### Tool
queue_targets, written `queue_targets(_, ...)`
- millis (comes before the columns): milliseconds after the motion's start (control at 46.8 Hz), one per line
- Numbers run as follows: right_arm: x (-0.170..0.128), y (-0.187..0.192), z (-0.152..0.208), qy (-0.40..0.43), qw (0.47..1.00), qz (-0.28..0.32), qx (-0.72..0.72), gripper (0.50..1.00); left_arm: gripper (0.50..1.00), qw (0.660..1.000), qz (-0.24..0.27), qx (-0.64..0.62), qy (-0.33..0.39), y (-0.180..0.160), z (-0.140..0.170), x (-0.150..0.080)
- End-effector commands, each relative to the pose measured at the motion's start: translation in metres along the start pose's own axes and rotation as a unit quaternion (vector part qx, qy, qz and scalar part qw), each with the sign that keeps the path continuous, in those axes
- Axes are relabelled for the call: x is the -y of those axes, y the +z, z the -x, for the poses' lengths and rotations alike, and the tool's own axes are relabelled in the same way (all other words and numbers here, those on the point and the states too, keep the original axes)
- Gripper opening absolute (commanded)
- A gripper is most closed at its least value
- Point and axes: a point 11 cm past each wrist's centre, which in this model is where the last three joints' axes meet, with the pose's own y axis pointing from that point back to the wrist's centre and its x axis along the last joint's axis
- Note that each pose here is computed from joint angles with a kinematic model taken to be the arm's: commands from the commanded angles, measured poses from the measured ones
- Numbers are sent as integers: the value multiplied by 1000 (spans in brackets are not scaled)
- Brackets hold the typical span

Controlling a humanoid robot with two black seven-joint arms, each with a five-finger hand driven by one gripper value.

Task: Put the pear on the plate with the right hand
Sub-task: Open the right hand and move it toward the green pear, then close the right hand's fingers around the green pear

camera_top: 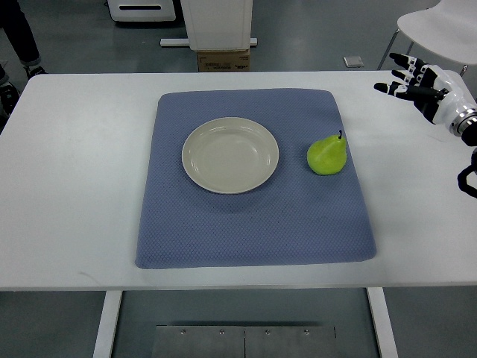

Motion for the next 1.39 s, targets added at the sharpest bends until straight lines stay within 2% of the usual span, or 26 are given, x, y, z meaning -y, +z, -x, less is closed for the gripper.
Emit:
queue_targets(0, -9, 2, -7, -22, 1000, -2, -15, 1000, 1000, 1000, 0, 0, 0, 0, 0, 0)
queue_targets(193, -28, 1, -3, -92, 994, -2, -63, 1000, 1000, 1000, -1, 0, 0, 0, 0, 0)
queue_targets(385, -56, -7, 22, -165, 984, -14, -70, 1000, 1000, 1000, 0, 0, 0, 0, 0, 0)
queue_targets(642, -55, 23, 38, -132, 986, 4, -101, 998, 1000, 1000, 0, 0, 0, 0, 0, 0)
queue_targets(834, -55, 49, 66, -125, 980, 11, -156, 968, 1000, 1000, 0, 0, 0, 0, 0, 0)
queue_targets(1369, -42, 70, 114, -107, 969, 14, -221, 945, 1000, 1000, 0, 0, 0, 0, 0, 0)
